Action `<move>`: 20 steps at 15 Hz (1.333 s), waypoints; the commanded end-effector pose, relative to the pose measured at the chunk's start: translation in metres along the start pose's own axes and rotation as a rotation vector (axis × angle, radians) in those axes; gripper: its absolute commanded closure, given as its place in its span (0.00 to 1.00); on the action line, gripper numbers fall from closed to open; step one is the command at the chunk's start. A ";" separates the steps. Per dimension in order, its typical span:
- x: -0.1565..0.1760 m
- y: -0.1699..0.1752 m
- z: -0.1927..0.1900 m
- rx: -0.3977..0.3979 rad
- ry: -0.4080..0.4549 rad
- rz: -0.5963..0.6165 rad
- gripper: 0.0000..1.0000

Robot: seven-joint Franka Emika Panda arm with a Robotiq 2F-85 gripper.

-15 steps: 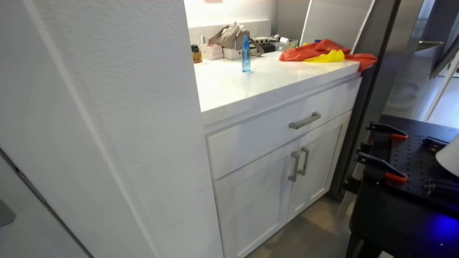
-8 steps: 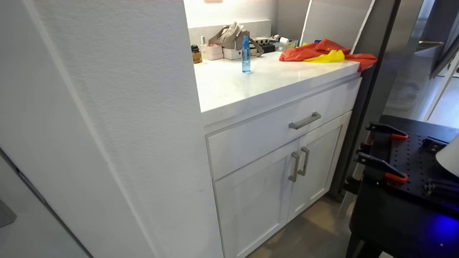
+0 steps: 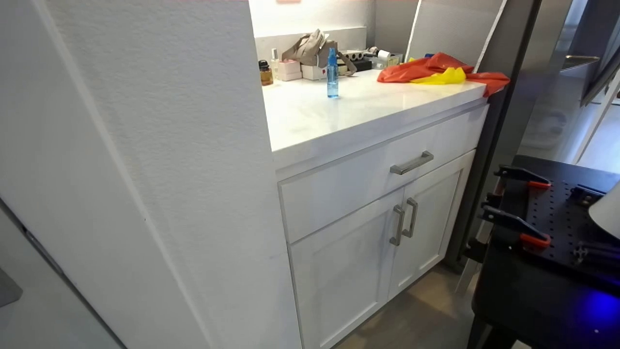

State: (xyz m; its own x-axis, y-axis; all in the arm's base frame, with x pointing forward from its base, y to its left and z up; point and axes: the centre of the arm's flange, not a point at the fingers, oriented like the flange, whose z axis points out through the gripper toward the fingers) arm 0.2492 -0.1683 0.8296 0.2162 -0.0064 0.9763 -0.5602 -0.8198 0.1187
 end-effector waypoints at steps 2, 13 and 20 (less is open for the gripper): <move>0.002 -0.046 0.030 0.155 0.013 -0.039 0.00; 0.004 -0.111 0.057 0.499 -0.043 -0.052 0.00; 0.020 -0.108 0.042 0.513 -0.122 -0.068 0.00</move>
State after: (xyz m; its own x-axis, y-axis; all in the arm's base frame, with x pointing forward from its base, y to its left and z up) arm 0.3548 -0.1012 0.8117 0.3193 0.0031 0.9476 -0.0592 -0.9980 0.0232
